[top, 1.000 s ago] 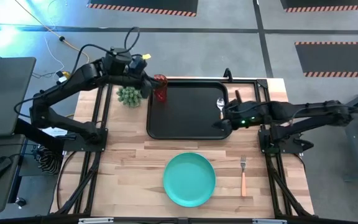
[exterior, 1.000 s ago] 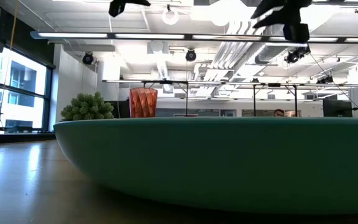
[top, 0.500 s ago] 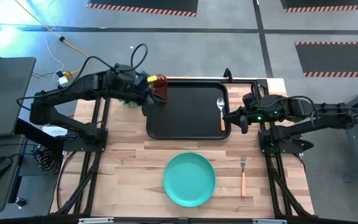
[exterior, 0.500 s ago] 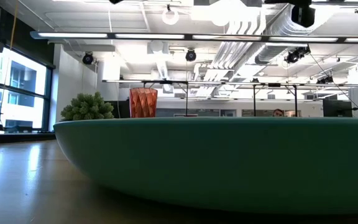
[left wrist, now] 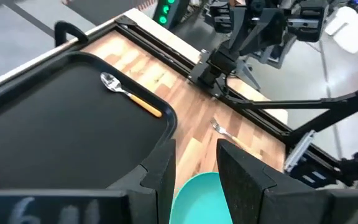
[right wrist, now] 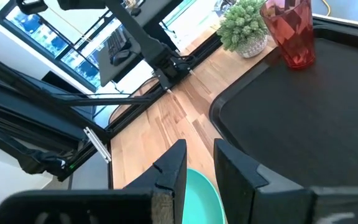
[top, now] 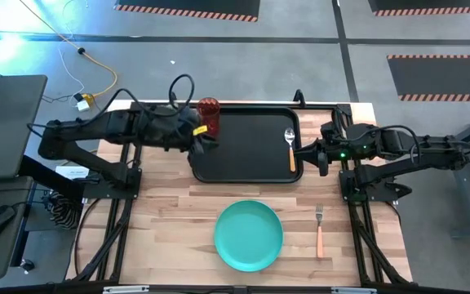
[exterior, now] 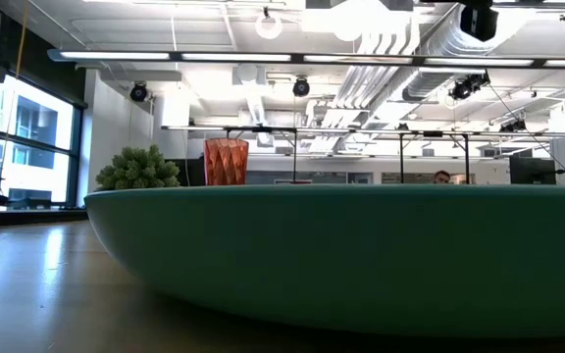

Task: Pick and place plate/cup/fork/spoon on tray
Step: Put the light blue plate on the black tray

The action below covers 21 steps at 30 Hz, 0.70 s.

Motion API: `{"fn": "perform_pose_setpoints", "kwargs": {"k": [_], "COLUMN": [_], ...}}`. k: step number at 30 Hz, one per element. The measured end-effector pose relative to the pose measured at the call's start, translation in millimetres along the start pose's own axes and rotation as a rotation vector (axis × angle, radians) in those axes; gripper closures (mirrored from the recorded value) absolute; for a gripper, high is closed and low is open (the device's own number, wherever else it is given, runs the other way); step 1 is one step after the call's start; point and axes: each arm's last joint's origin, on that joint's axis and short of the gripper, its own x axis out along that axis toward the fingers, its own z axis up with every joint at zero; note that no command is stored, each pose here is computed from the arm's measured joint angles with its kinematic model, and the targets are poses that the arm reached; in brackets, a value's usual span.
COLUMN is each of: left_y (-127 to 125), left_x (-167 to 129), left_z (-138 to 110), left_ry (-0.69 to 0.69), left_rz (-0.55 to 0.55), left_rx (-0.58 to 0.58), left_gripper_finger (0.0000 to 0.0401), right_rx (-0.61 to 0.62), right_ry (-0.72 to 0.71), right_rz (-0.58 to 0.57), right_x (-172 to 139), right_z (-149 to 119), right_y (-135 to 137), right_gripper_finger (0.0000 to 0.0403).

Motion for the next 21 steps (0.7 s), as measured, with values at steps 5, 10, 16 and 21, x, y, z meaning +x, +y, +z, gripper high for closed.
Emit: {"fn": "perform_pose_setpoints", "kwargs": {"k": [5, 10, 16, 21], "left_y": [-9, -20, -29, -36], "left_x": [-3, -6, 12, 48], "left_z": [-6, -13, -24, -38], "left_ry": [-0.010, 0.011, 0.076, 0.186], "left_rz": [0.006, -0.039, -0.048, -0.036], "left_rx": [0.071, 0.117, 0.083, 0.063], "left_gripper_finger": [0.0295, 0.0295, 0.0295, 0.0295], "right_rx": [-0.001, -0.004, 0.000, 0.001], "right_ry": [0.003, 0.004, -0.020, -0.046], "right_rz": [-0.003, -0.004, -0.034, -0.069], "right_x": [0, 0, 1, 1], "right_z": [0, 0, 0, 1], "right_y": [0, 0, -1, -2], "right_gripper_finger": [0.0331, 0.0331, 0.0331, 0.0331]}}
